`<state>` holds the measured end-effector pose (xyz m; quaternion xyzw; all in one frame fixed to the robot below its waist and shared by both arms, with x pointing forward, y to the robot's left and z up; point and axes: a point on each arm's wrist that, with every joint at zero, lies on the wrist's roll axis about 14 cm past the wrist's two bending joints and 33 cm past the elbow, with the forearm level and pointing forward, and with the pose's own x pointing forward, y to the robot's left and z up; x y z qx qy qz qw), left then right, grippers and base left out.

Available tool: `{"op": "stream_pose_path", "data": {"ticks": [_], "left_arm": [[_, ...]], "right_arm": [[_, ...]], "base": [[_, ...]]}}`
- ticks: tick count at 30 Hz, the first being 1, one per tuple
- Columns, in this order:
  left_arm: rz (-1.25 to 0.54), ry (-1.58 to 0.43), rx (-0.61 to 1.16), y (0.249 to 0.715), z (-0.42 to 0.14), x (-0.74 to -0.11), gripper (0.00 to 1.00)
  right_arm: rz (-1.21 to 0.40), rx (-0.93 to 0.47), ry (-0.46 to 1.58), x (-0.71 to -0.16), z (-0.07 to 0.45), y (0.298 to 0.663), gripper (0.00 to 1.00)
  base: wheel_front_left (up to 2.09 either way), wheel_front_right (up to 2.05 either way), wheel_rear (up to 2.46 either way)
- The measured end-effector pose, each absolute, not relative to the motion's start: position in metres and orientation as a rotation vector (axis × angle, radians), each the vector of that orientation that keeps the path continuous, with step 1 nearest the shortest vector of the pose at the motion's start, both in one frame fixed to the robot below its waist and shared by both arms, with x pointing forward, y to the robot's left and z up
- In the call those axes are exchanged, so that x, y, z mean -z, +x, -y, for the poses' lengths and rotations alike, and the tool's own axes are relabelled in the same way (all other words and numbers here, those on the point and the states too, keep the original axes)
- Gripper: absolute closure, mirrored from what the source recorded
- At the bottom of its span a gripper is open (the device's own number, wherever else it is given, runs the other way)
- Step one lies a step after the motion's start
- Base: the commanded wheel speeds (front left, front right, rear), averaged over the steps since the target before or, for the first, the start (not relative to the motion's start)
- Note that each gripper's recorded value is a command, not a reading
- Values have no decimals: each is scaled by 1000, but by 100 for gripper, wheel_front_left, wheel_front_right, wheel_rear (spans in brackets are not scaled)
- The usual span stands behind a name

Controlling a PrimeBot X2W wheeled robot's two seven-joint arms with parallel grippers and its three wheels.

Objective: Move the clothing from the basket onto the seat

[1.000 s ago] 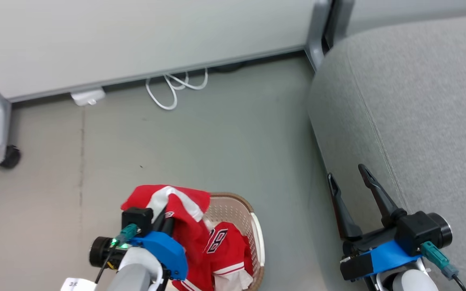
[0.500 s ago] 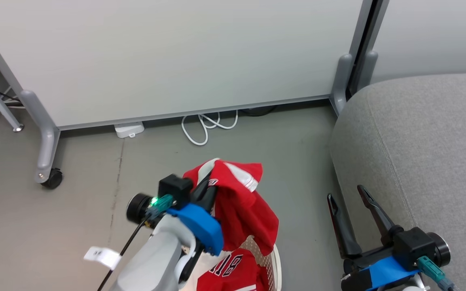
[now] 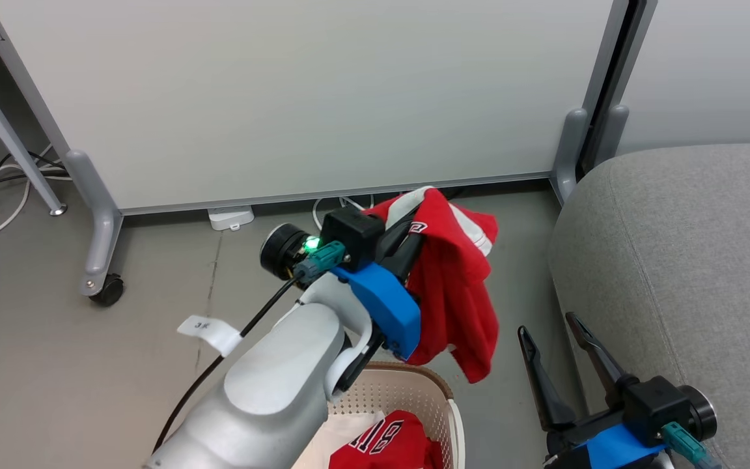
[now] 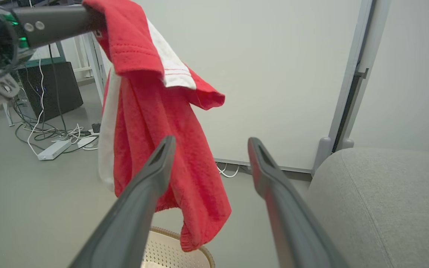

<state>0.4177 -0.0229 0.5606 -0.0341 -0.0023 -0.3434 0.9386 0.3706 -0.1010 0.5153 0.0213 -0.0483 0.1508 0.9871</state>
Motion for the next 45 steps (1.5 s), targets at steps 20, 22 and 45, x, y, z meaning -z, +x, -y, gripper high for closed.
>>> {"op": "stream_pose_path", "data": {"ticks": [20, 22, 45], "left_arm": [[-6, -40, 829, 400, 67, -584, 100], [-12, -45, 826, 401, 67, -584, 100], [-37, -43, 824, 404, 69, -577, 100]], "right_arm": [[78, -328, 52, -511, 92, 369, 0], [76, -327, 53, -511, 93, 369, 0], [-39, -389, 24, -495, 71, 395, 0]], "base": [[0, 0, 0], [0, 0, 0], [0, 0, 0]]}}
